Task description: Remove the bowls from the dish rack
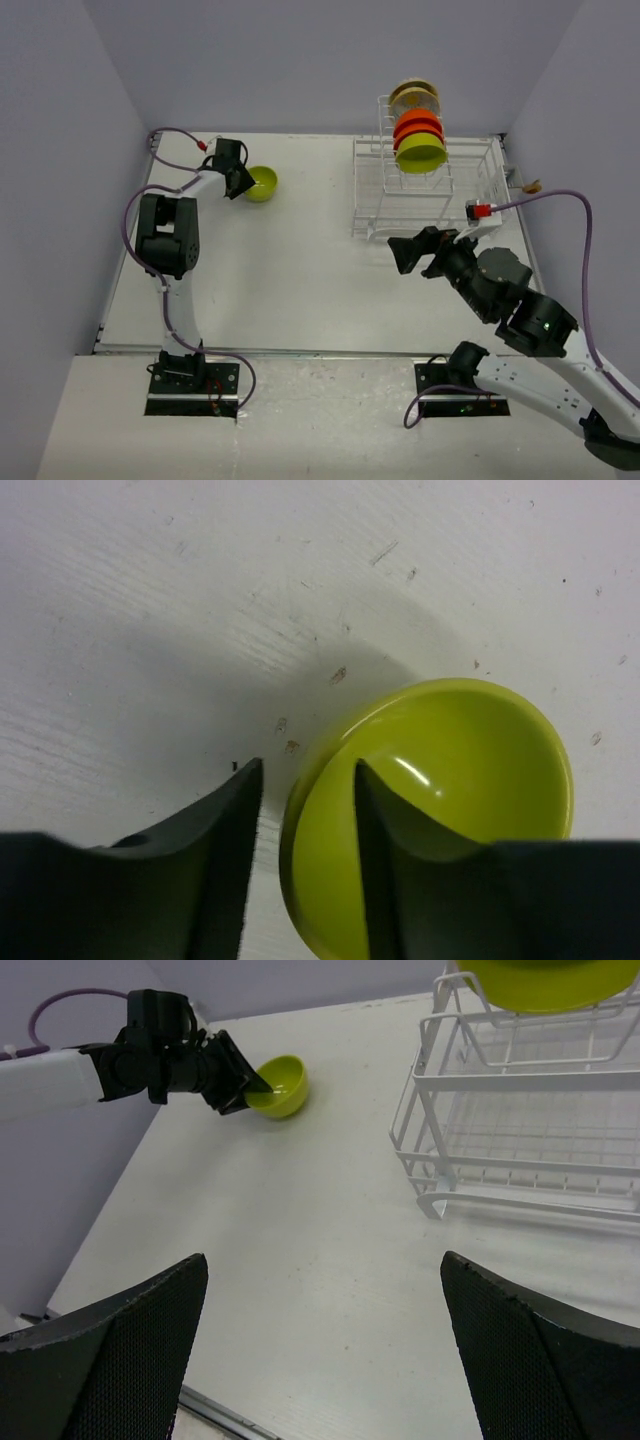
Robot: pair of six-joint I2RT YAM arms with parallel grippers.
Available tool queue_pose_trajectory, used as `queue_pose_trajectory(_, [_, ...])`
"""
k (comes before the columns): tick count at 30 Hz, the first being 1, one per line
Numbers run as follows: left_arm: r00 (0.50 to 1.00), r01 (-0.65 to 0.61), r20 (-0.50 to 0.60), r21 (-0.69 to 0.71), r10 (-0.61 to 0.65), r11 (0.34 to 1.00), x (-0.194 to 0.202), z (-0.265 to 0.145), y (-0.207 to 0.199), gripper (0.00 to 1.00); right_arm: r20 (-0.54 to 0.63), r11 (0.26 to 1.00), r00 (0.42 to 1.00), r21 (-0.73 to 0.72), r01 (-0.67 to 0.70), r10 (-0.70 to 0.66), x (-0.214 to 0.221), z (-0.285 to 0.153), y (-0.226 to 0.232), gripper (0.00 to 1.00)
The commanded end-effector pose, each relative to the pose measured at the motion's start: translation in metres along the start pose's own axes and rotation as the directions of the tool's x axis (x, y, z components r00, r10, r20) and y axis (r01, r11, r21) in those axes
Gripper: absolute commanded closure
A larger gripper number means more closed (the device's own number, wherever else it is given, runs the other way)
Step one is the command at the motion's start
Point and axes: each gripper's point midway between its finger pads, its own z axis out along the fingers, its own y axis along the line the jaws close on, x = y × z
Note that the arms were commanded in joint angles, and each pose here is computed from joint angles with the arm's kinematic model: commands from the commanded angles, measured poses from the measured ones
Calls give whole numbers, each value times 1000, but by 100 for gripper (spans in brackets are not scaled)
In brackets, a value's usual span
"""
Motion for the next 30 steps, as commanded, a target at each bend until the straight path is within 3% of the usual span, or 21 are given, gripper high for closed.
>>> queue_pose_trajectory(1, [999, 8, 37, 29, -9, 1000, -16, -3, -5, 51, -29, 992, 997, -109, -70, 67, -6, 11, 28, 1])
queue_pose_trajectory(2, [999, 13, 41, 31, -15, 999, -19, -8, -6, 43, -24, 991, 997, -105, -81, 78, -7, 13, 28, 1])
queue_pose_trajectory(3, [999, 19, 38, 27, -20, 999, -19, -11, -5, 20, -7, 990, 995, -94, -104, 104, -12, 14, 27, 1])
queue_pose_trajectory(5, [998, 38, 55, 31, -40, 999, -28, -26, -7, 0, 20, 989, 992, -86, -124, 126, -19, 15, 25, 1])
queue_pose_trajectory(8, [994, 68, 83, 68, -73, 995, -41, -56, -13, 0, 56, 985, 988, -101, -140, 146, -36, 14, 31, 1])
queue_pose_trajectory(13, [984, 139, 102, 99, -149, 985, -48, -116, -9, 0, 13, 980, 983, -79, -182, 183, -44, 43, 37, 1])
queue_pose_trajectory(15, [976, 149, 132, 172, -173, 974, -53, -161, -11, 0, -15, 957, 965, -124, -261, 261, -58, 55, 37, 1])
queue_pose_trajectory(17, [973, 78, 181, 311, -140, 947, -58, -225, -26, 0, -54, 927, 938, -143, -348, 344, -60, 70, 30, 1])
queue_pose_trajectory(18, [977, 42, 181, 337, -108, 941, -43, -239, -24, 0, -16, 895, 909, -168, -413, 417, -77, 74, 24, 1])
queue_pose_trajectory(19, [961, -34, 265, 410, -83, 911, -47, -288, -28, 0, 10, 880, 891, -161, -447, 454, -83, 77, 18, 1])
queue_pose_trajectory(22, [935, -191, 354, 494, 4, 848, -11, -358, -33, 0, 115, 812, 804, -110, -573, 583, -99, 88, -12, 1])
queue_pose_trajectory(23, [936, -216, 350, 484, 39, 848, 0, -360, -21, 0, 148, 774, 759, -112, -624, 634, -105, 90, -20, 1])
queue_pose_trajectory(27, [916, -296, 378, 410, 135, 863, 14, -380, 21, 0, 253, 718, 673, -187, -671, 695, -131, 101, -35, 4])
queue_pose_trajectory(30, [892, -380, 396, 402, 215, 833, 24, -389, 34, 0, 275, 645, 594, -156, -748, 756, -129, 120, -57, 8])
